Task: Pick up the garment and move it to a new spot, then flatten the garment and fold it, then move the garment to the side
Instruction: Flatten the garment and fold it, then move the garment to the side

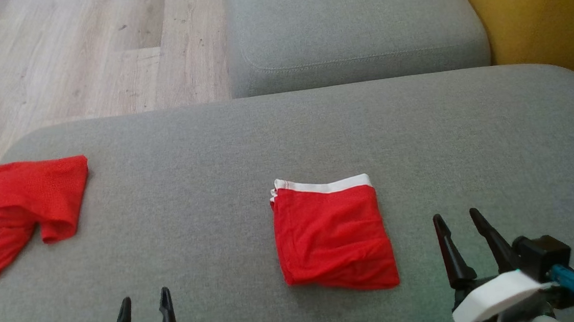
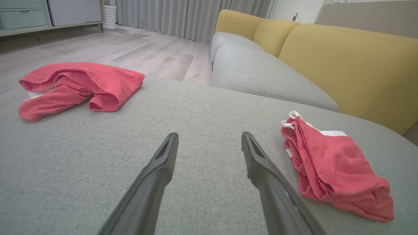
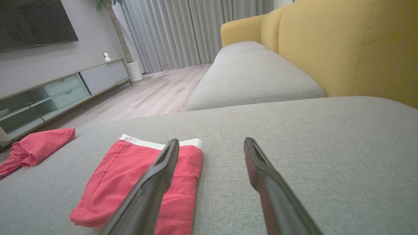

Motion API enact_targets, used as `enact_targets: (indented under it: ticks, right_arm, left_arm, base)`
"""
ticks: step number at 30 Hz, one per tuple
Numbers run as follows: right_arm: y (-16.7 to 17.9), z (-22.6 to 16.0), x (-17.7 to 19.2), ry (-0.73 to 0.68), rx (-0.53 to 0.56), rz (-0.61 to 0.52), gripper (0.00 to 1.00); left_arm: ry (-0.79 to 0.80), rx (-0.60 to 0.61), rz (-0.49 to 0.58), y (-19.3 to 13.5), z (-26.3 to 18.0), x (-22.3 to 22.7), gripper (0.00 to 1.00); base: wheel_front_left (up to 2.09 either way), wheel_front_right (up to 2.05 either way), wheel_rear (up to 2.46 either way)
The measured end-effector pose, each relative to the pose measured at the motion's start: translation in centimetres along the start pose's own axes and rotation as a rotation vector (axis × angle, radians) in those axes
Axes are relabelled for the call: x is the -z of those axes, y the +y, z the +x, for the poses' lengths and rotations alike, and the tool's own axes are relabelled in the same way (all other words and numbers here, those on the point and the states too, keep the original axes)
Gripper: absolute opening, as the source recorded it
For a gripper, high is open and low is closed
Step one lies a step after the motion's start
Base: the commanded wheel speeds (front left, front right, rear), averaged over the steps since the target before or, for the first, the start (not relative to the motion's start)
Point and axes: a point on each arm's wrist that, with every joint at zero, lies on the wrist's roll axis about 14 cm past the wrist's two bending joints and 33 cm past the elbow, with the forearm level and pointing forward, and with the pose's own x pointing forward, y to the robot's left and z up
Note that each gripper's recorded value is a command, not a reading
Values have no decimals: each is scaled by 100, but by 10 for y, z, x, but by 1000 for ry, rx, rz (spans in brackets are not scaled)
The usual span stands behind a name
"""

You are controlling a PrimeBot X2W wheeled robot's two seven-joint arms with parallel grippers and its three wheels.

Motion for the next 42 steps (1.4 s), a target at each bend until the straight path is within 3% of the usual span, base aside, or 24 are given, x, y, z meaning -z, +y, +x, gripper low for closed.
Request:
enact_targets:
  ticks: [12,21,29,42]
  right_arm:
    - [-4,3,2,5,8,3,100]
    - [-11,9,23,133,23,-40,100]
    - [4,56,21,260,-39,-94,100]
    - [16,85,102,597,-88,-92,100]
  left_arm:
    - [1,-21,-4,5,-3,1,100]
    - [13,-39,-7,10,-3,4,100]
    - [40,-87,-13,20,-9,13,100]
    - [50,-196,-37,44,-12,17,100]
  base:
    - [0,0,0]
    - [0,0,0]
    - [0,0,0]
    - [0,0,0]
